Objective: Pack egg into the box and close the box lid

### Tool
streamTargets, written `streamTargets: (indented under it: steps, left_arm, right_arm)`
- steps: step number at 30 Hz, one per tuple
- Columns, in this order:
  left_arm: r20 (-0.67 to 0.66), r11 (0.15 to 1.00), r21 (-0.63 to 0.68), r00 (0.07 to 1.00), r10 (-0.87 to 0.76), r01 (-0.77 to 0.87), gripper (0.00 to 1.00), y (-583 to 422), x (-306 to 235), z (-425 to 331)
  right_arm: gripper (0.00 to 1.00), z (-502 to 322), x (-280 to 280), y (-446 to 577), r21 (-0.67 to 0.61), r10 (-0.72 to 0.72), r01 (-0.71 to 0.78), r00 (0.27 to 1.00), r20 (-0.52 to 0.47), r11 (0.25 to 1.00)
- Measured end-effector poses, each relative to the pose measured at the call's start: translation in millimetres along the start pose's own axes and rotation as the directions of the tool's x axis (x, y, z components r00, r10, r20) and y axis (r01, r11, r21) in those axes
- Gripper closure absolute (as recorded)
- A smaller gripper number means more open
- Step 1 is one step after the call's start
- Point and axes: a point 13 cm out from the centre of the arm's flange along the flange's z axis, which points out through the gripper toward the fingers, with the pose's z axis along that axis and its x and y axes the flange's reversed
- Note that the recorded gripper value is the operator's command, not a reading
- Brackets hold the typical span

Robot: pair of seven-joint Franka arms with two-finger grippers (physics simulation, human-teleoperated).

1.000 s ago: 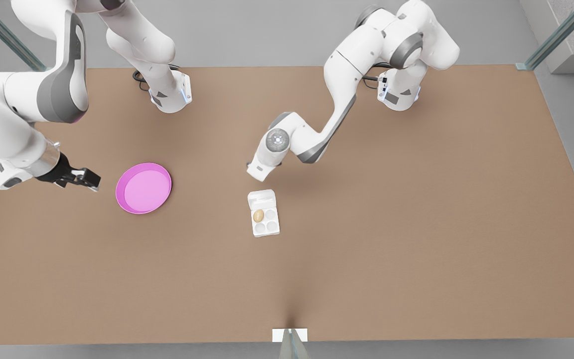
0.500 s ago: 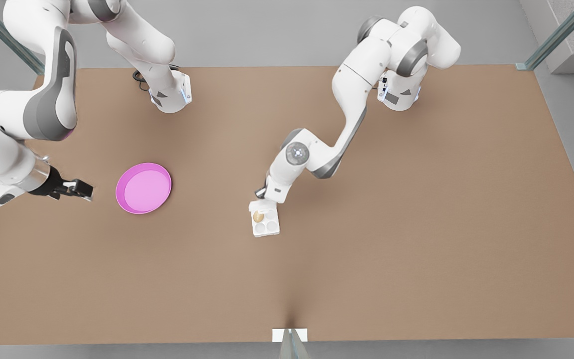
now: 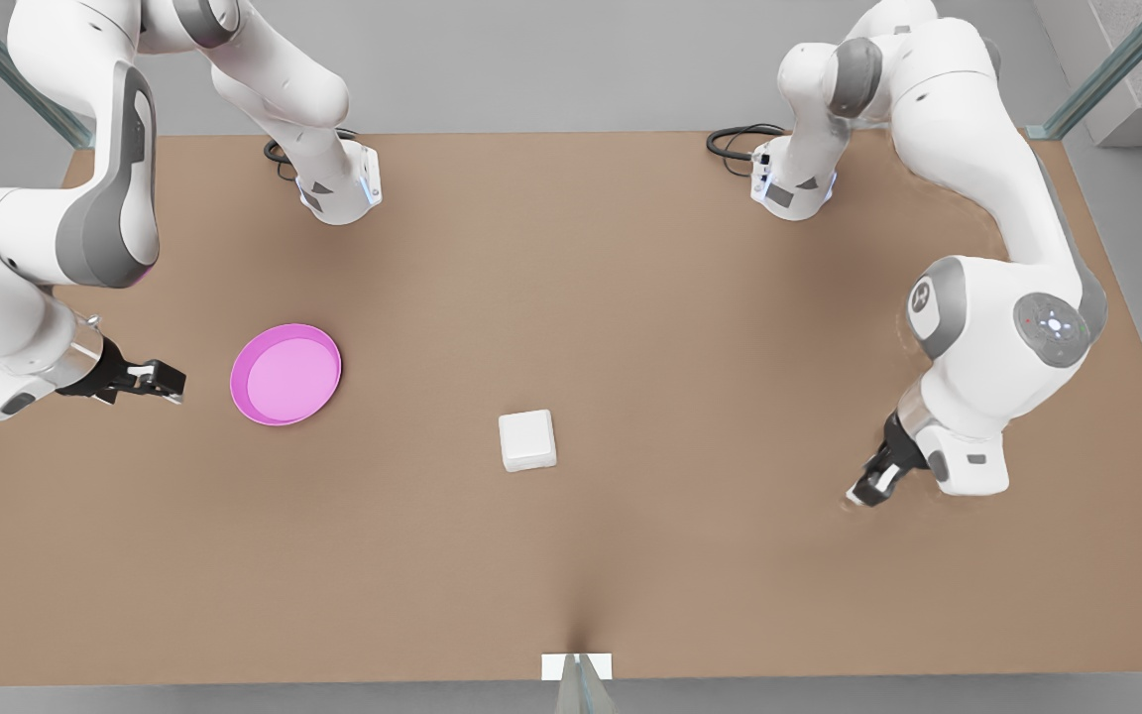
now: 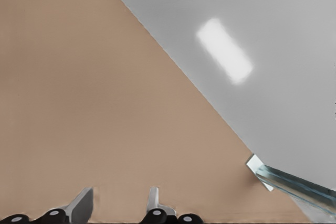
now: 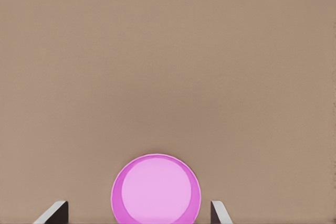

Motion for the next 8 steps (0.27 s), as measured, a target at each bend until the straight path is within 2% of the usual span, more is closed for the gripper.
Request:
streamTargets:
  steps: [2,5,8]
  left_arm:
    - [-0.036,0.994,-0.046,0.994,0.102,-0.103,0.00,60,18,-81]
    - [-0.130,0.956,-0.139,0.962,0.239,-0.256,0.00,108,44,-93]
    - [-0.206,0.906,-0.180,0.916,0.345,-0.382,0.00,129,57,-93]
  right_arm:
    - [0.00,7,0,-3,-0.001,0.000,0.000,1.000,-0.012,1.000]
    - [0.00,20,-1,-3,-0.001,-0.010,0.009,0.999,-0.033,1.000]
    - [0.00,22,-1,-4,0.001,-0.014,0.014,0.999,-0.039,1.000]
